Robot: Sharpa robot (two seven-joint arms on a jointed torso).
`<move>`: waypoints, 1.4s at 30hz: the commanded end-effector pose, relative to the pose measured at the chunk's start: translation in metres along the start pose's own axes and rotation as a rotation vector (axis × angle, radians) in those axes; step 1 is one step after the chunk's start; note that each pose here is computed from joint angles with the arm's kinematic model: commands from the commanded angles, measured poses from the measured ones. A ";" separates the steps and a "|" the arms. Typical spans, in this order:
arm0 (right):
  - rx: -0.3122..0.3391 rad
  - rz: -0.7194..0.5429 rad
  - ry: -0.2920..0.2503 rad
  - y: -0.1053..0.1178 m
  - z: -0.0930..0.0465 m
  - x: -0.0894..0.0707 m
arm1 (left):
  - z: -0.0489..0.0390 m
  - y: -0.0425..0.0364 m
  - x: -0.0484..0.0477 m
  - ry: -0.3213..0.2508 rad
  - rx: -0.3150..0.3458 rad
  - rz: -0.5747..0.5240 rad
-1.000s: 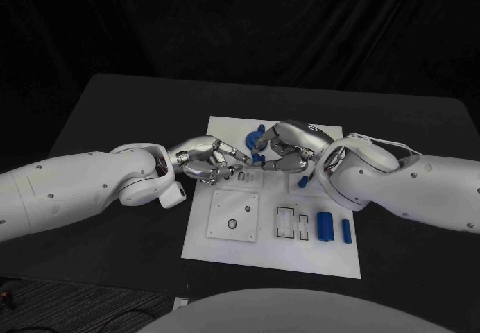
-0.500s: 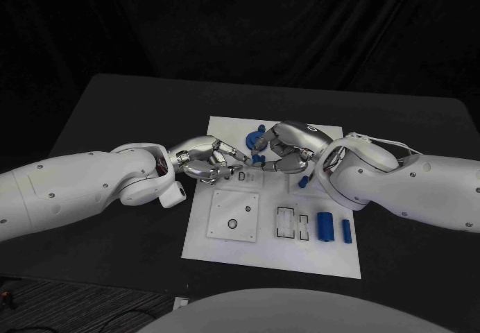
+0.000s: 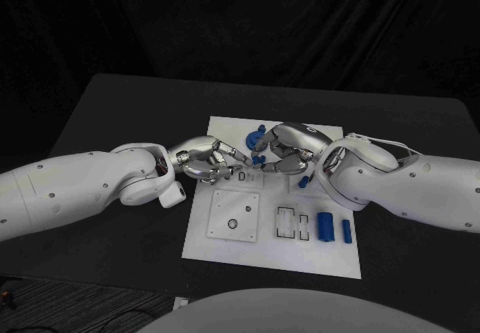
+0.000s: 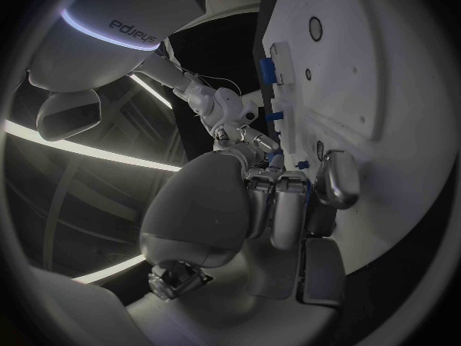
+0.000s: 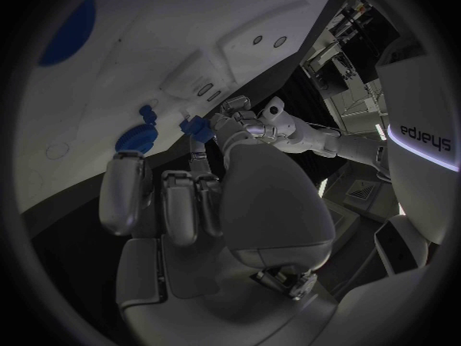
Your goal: Assemble the parts on the task board
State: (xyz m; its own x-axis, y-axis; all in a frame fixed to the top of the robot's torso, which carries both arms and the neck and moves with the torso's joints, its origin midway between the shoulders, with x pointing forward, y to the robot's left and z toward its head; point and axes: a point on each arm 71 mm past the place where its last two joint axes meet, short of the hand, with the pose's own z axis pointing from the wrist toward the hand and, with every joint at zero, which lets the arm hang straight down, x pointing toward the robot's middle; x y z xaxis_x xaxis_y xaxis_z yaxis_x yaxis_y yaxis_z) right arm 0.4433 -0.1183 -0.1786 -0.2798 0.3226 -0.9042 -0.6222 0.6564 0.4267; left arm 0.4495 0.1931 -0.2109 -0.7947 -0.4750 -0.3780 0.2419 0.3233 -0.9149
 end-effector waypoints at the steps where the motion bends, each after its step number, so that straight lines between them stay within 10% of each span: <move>1: -0.004 -0.002 0.022 0.001 0.000 0.004 | 0.0017 -0.0031 0.0021 0.012 0.025 -0.010; 42: 0.005 -0.002 0.063 0.003 0.002 0.008 | 0.0033 -0.0051 0.0040 0.011 0.037 -0.008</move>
State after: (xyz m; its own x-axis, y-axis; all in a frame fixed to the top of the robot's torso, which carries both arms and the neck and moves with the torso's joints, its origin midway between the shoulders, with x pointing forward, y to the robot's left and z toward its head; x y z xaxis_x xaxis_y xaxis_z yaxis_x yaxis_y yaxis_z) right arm 0.4435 -0.1156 -0.1802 -0.2968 0.3060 -0.9046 -0.6229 0.6559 0.4263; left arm 0.4487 0.1923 -0.2126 -0.7969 -0.4714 -0.3778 0.2375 0.3306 -0.9134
